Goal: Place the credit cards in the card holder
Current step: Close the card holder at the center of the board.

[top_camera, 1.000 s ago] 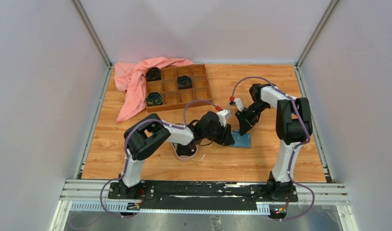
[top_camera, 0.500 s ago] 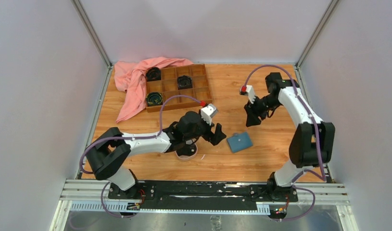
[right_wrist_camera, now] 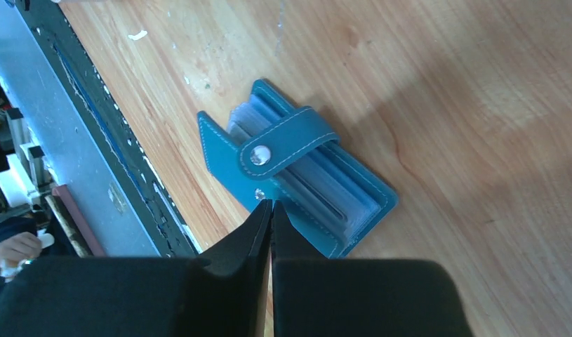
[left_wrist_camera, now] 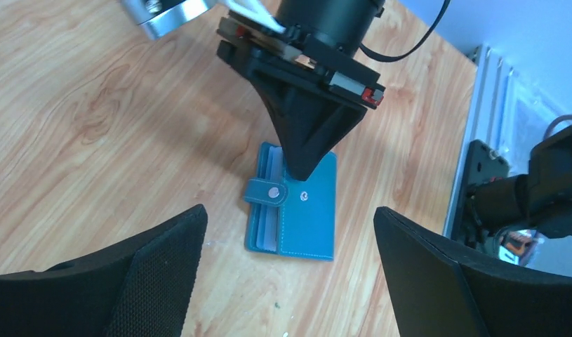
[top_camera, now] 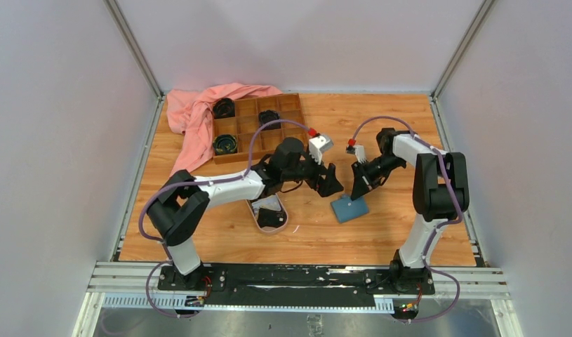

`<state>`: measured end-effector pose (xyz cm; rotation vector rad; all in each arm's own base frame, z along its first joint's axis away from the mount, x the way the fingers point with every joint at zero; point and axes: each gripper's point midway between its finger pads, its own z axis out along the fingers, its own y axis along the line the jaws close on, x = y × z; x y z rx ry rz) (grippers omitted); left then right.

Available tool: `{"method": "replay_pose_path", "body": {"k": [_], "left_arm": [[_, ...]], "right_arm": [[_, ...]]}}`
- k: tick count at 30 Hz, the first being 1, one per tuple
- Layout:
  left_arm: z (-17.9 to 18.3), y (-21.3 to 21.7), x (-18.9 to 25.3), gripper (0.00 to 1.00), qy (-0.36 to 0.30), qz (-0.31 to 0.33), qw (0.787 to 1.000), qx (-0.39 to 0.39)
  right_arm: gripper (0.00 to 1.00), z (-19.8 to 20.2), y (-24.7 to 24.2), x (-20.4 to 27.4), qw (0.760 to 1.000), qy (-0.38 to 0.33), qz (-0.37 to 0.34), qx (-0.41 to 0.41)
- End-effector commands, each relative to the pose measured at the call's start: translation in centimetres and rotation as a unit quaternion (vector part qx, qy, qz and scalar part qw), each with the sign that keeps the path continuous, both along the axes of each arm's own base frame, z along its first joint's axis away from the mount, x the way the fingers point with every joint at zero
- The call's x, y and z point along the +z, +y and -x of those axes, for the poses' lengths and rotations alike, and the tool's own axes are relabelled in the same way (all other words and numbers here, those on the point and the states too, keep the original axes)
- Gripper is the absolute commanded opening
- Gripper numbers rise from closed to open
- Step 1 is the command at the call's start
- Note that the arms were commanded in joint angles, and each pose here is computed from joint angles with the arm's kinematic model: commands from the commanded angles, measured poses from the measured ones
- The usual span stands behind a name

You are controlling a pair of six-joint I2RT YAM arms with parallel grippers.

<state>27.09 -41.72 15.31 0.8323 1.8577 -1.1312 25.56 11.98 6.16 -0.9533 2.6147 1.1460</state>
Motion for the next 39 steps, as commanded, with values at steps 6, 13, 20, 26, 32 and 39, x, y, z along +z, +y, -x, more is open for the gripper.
{"method": "replay_pose_path", "body": {"k": [6,13,20,26,32,39], "left_arm": [[1.1,-1.1,-6.4,0.77,0.000,-0.234,0.972,-0.033],[0.9,-2.1,-7.5,0.57,-0.010,-0.268,0.963,-0.038],[1.6,-3.8,-7.5,0.56,-0.036,-0.274,0.959,-0.059],[1.9,-5.2,-8.2,0.53,-0.038,-0.277,0.958,-0.062],[1.9,-5.8,-8.9,0.51,-0.039,-0.288,0.954,-0.066],[1.3,-5.8,-9.7,0.46,-0.044,-0.304,0.950,-0.055]], "right_arm": [[0.04,-0.5,-0.9,-1.6,0.998,0.044,0.032,-0.037],[0.00,-0.3,-1.4,-2.6,0.996,0.061,0.046,-0.045],[0.00,-0.3,-1.4,-2.9,0.996,0.068,0.047,-0.045],[0.00,-0.2,-1.4,-3.0,0.995,0.071,0.047,-0.046],[0.00,-0.2,-1.4,-3.1,0.995,0.072,0.047,-0.046],[0.00,-0.2,-1.4,-3.0,0.995,0.073,0.046,-0.046]]}}
